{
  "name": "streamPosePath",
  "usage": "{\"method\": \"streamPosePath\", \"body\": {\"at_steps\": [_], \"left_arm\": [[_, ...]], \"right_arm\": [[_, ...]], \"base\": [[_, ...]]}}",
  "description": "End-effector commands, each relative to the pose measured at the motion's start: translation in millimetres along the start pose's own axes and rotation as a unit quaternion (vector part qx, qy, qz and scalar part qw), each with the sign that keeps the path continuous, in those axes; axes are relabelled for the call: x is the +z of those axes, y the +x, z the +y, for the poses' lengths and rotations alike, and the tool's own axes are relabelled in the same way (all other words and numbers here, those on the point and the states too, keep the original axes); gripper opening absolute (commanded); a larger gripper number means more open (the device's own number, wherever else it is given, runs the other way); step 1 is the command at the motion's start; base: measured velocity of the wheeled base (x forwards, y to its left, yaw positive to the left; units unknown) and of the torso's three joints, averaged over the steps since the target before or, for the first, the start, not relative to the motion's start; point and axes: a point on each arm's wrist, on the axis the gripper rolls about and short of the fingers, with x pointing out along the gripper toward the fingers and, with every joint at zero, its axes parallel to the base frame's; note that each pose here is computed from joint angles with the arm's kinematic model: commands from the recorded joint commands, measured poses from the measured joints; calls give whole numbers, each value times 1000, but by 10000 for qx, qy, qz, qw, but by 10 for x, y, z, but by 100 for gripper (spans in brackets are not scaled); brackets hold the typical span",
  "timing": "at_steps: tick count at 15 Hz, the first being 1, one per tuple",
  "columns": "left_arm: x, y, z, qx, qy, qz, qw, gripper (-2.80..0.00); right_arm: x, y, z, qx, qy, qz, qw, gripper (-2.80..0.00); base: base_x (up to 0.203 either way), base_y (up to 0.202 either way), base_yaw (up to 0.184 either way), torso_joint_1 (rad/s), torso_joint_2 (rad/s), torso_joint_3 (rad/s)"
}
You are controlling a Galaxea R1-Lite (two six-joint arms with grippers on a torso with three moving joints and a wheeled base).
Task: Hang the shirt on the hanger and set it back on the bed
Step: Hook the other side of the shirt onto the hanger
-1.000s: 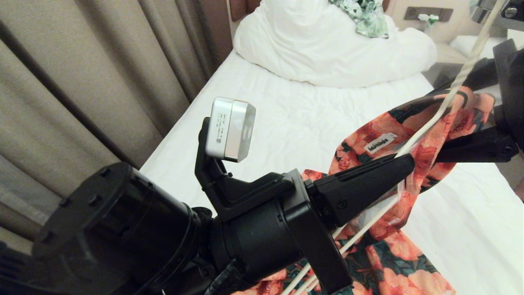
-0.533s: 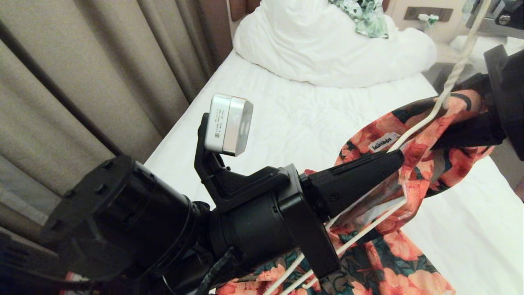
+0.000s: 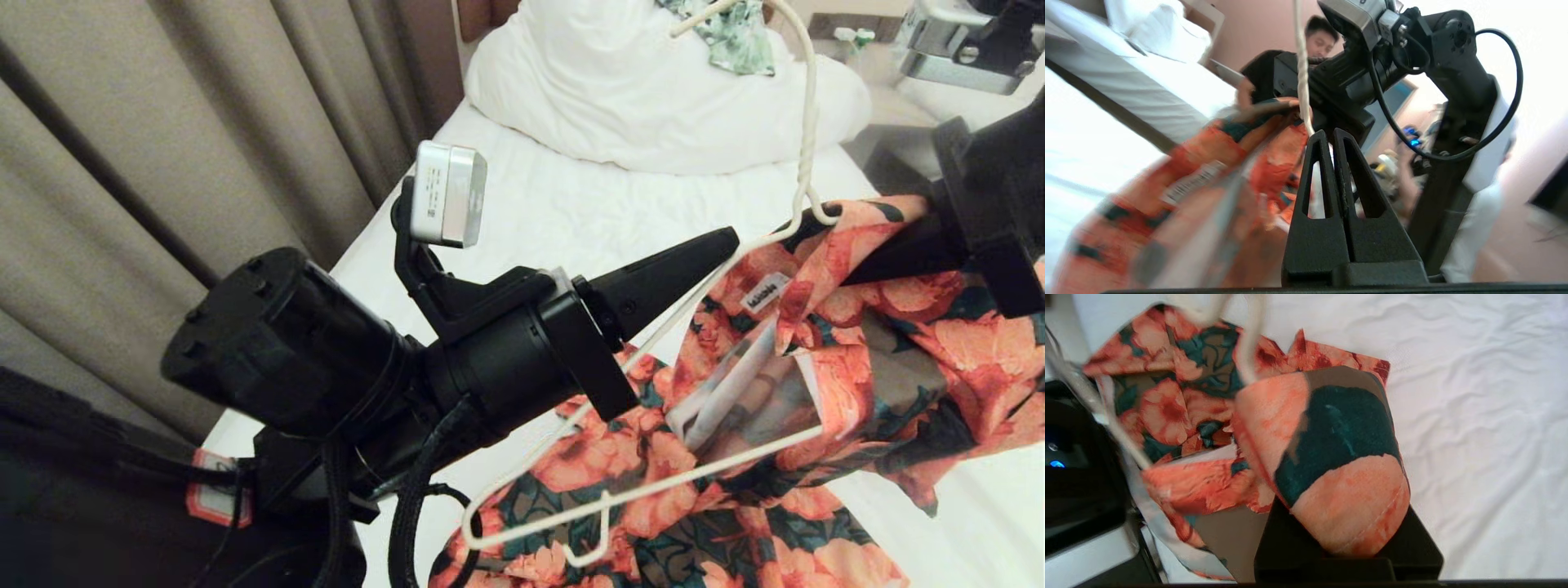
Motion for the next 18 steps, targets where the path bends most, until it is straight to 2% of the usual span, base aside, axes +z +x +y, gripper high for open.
{"method": "streamPosePath", "body": {"at_steps": [1, 2, 5, 6, 7, 8, 11, 15, 18], "left_arm": [[22, -12, 136, 250, 267, 187, 9992, -280], [12, -7, 195, 390, 329, 369, 9980, -280], [17, -13, 351, 776, 221, 869, 9929, -280], [42, -14, 404, 854, 282, 916, 9917, -280], [26, -12, 445, 893, 288, 936, 9912, -94], [-1, -8, 474, 923, 292, 953, 9907, 0], [2, -10, 549, 1001, 311, 948, 9900, 0], [11, -61, 939, 1422, 498, 918, 9843, 0], [-44, -60, 1116, 1650, 633, 914, 9800, 0]], "right_arm": [[-102, 168, -165, 209, 224, 67, 9995, -280], [-134, 216, -216, 289, 263, 50, 9992, -280], [-170, 299, -318, 248, 262, 6, 9993, -280], [-183, 316, -332, 258, 280, 30, 9993, -280], [-191, 331, -339, 267, 296, 53, 9992, -280], [-196, 335, -343, 270, 297, 60, 9992, -280], [-217, 357, -370, 258, 276, 96, 9992, -280], [-337, 452, -589, -23, 322, 142, 9994, -280], [-429, 595, -716, 157, 479, 36, 9987, -280]], "base": [[0, 0, 0, 0, 0, 0], [0, 0, 0, 0, 0, 0], [0, 0, 0, 0, 0, 0], [0, 0, 0, 0, 0, 0], [0, 0, 0, 0, 0, 0], [0, 0, 0, 0, 0, 0], [0, 0, 0, 0, 0, 0], [0, 0, 0, 0, 0, 0], [0, 0, 0, 0, 0, 0]]}}
